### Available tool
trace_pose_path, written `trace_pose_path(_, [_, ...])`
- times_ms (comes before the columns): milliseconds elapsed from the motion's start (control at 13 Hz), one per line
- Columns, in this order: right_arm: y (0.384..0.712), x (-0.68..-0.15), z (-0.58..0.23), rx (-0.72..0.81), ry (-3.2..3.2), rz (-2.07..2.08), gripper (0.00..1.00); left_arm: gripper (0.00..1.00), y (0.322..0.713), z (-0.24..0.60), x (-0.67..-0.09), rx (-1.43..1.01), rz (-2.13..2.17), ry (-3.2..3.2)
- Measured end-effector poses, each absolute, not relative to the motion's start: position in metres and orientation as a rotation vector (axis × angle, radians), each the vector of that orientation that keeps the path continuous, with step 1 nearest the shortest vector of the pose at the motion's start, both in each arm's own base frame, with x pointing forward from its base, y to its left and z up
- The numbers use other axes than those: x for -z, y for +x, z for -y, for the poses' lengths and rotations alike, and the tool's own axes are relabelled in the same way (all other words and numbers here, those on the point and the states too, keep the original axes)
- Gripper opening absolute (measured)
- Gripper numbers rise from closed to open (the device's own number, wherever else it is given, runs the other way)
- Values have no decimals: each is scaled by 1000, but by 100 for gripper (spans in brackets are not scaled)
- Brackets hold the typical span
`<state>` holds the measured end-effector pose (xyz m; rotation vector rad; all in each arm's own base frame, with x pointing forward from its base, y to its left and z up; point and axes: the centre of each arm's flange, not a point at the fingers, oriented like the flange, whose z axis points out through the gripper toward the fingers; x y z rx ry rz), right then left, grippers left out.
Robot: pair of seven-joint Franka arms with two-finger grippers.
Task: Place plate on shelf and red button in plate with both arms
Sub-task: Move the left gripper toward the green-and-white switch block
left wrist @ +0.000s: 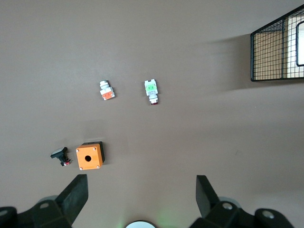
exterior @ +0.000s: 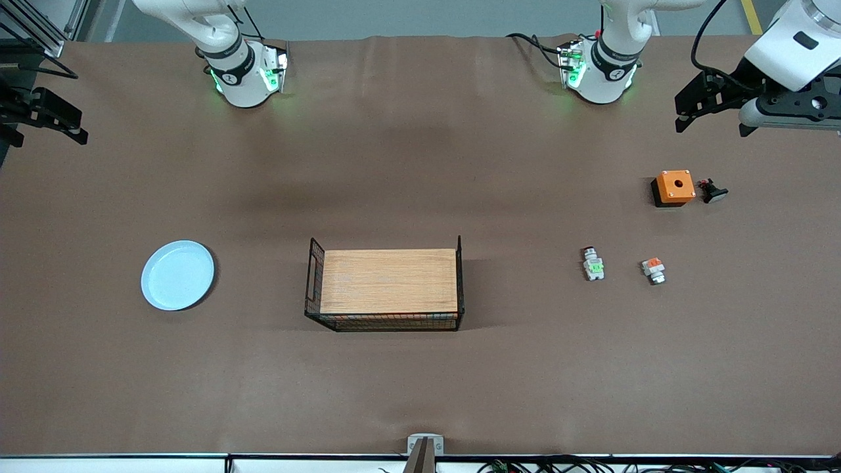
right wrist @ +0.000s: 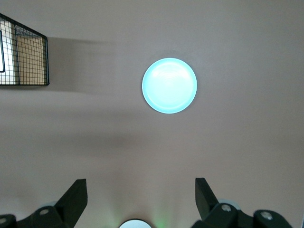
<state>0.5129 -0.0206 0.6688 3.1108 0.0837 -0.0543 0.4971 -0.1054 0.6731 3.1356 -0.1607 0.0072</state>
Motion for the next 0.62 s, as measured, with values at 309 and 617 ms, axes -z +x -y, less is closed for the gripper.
trace_pose_path(309, [519, -660, 43, 67, 3112, -16, 100, 100, 497, 105, -673, -10, 160, 3135])
trace_pose_path(617, [519, -659, 44, 71, 3112, -13, 100, 100, 505, 107, -666, -18, 162, 3132])
